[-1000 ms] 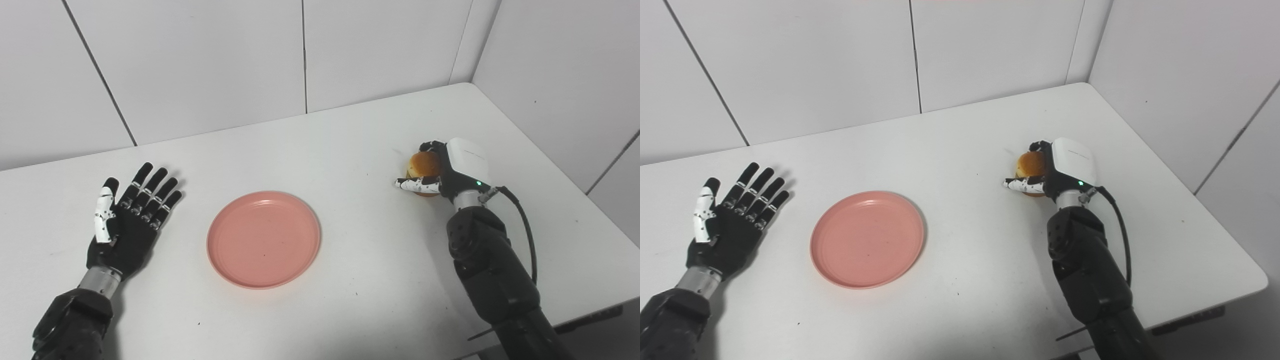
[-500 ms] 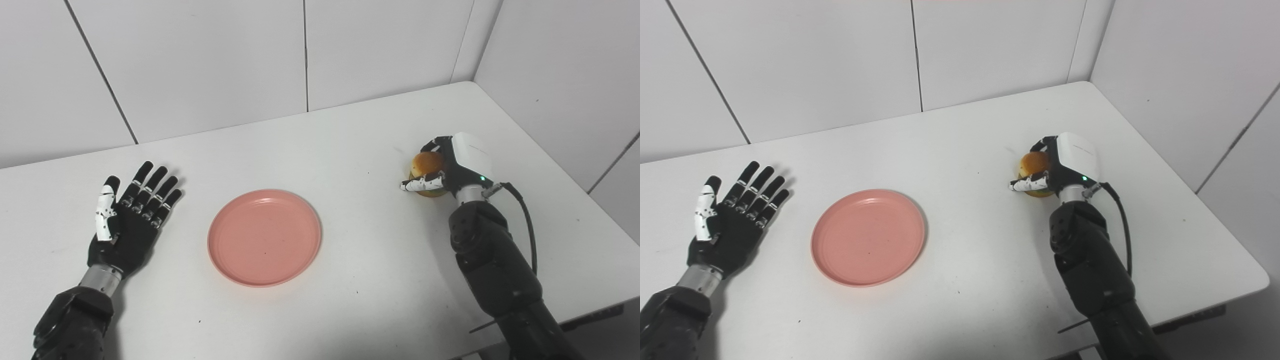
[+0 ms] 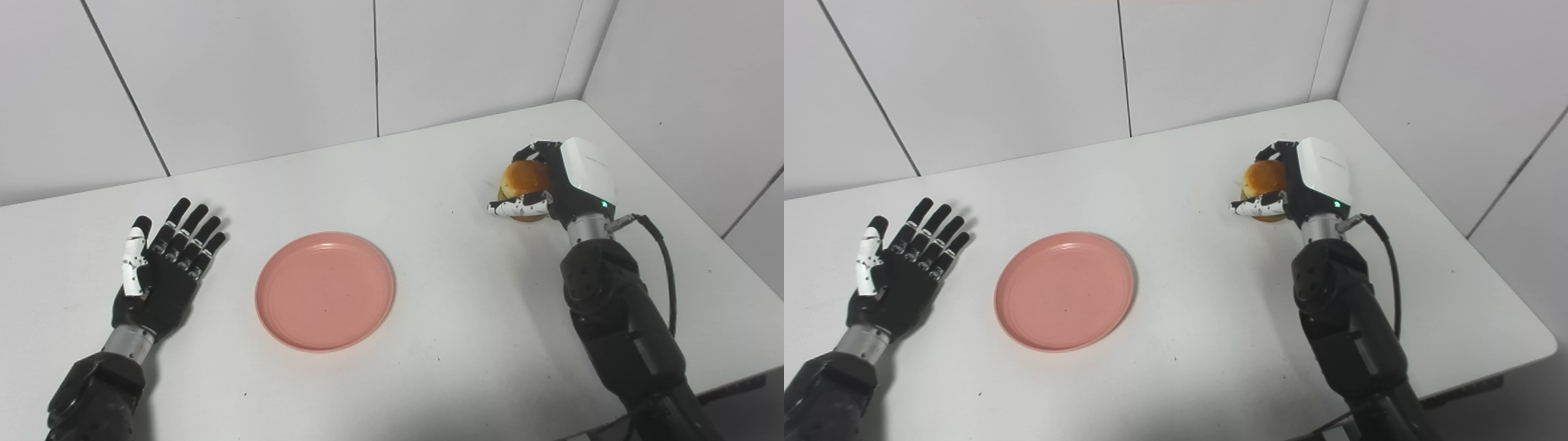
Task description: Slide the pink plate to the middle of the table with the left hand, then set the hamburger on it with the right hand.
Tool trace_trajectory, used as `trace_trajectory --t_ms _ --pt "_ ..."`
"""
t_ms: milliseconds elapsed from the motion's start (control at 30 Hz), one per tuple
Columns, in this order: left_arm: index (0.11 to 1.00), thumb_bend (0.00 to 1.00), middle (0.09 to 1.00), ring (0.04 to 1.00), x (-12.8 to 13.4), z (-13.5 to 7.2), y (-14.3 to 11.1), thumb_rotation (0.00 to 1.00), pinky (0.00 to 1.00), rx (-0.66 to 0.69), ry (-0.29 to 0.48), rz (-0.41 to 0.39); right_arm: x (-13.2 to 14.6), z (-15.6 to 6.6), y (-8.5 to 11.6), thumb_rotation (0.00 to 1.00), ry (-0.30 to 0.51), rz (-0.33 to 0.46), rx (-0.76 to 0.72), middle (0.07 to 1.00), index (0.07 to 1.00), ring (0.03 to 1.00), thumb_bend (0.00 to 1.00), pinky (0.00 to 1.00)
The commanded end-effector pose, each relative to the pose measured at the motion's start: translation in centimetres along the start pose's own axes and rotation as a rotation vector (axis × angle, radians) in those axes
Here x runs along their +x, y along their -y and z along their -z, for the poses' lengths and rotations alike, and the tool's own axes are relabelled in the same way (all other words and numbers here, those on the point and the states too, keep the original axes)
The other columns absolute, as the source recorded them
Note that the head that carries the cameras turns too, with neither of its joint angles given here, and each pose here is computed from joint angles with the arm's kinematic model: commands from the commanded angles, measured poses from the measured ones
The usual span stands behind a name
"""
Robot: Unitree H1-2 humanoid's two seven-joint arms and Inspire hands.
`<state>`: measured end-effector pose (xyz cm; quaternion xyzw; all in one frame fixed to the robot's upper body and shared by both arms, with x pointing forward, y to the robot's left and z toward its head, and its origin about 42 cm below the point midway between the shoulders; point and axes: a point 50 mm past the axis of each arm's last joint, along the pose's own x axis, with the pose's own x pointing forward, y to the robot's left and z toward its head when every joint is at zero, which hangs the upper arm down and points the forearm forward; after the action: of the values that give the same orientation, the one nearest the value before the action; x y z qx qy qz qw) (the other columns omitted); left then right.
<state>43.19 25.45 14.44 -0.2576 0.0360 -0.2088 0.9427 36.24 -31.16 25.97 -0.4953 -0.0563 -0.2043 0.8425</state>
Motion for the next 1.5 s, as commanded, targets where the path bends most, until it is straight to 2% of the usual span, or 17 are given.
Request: trace_trajectory --t_ms 0,167,367,467,667,800,1067,1133,1267,1367,1467 --pt "0.958 0.4 0.953 0.934 -2.1 4.4 -1.0 1.0 0.96 -0.012 -0.16 -0.112 0.5 -2.9 1.8 0.0 0.08 0.075 0.006 0.421 0.535 0.34 0.52 0.25" --pt "0.946 0.39 0.949 0.938 -1.9 5.2 0.4 1.0 0.95 -0.003 -0.165 -0.126 0.0 -6.3 2.0 0.0 0.184 0.049 0.035 0.409 0.528 0.33 0.52 0.24" --pt "0.93 0.39 0.936 0.926 -1.7 6.1 2.1 1.0 0.95 -0.003 -0.174 -0.148 -0.3 -9.4 1.0 0.0 0.286 -0.008 0.034 0.414 0.534 0.337 0.52 0.24" --pt "0.933 0.39 0.936 0.923 -1.5 6.5 2.9 1.0 0.94 -0.016 -0.179 -0.148 -0.3 -11.4 -0.6 0.0 0.35 -0.067 0.054 0.418 0.536 0.347 0.52 0.25" --pt "0.93 0.38 0.932 0.918 -1.0 7.2 4.1 1.0 0.94 -0.01 -0.178 -0.144 -0.3 -14.4 -3.1 0.0 0.422 -0.123 0.062 0.414 0.534 0.329 0.52 0.24" --pt "0.926 0.39 0.928 0.921 -0.6 7.7 4.9 1.0 0.93 -0.002 -0.178 -0.141 -0.4 -16.2 -5.0 0.0 0.497 -0.175 0.103 0.416 0.535 0.328 0.52 0.24" --pt "0.907 0.4 0.895 0.887 0.0 8.3 6.5 1.0 0.91 0.013 -0.187 -0.142 -1.3 -18.4 -7.4 0.0 0.545 -0.25 0.107 0.408 0.53 0.318 0.52 0.23" --pt "0.895 0.39 0.882 0.876 0.1 8.4 6.8 1.0 0.9 0.014 -0.189 -0.149 -1.6 -18.7 -8.0 0.0 0.545 -0.263 0.11 0.465 0.493 0.303 0.53 0.22" --pt "0.891 0.39 0.889 0.883 0.4 8.6 7.2 1.0 0.89 0.023 -0.192 -0.147 -2.0 -19.1 -8.8 0.0 0.557 -0.289 0.121 0.472 0.485 0.252 0.53 0.17" --pt "0.896 0.39 0.9 0.89 0.5 8.6 7.4 1.0 0.9 0.031 -0.195 -0.139 -2.3 -19.2 -9.3 0.0 0.564 -0.323 0.133 0.475 0.484 0.279 0.53 0.19" --pt "0.896 0.39 0.905 0.892 0.5 8.7 7.6 1.0 0.89 0.036 -0.198 -0.137 -2.6 -19.1 -9.6 0.0 0.564 -0.34 0.137 0.411 0.522 0.294 0.52 0.2"
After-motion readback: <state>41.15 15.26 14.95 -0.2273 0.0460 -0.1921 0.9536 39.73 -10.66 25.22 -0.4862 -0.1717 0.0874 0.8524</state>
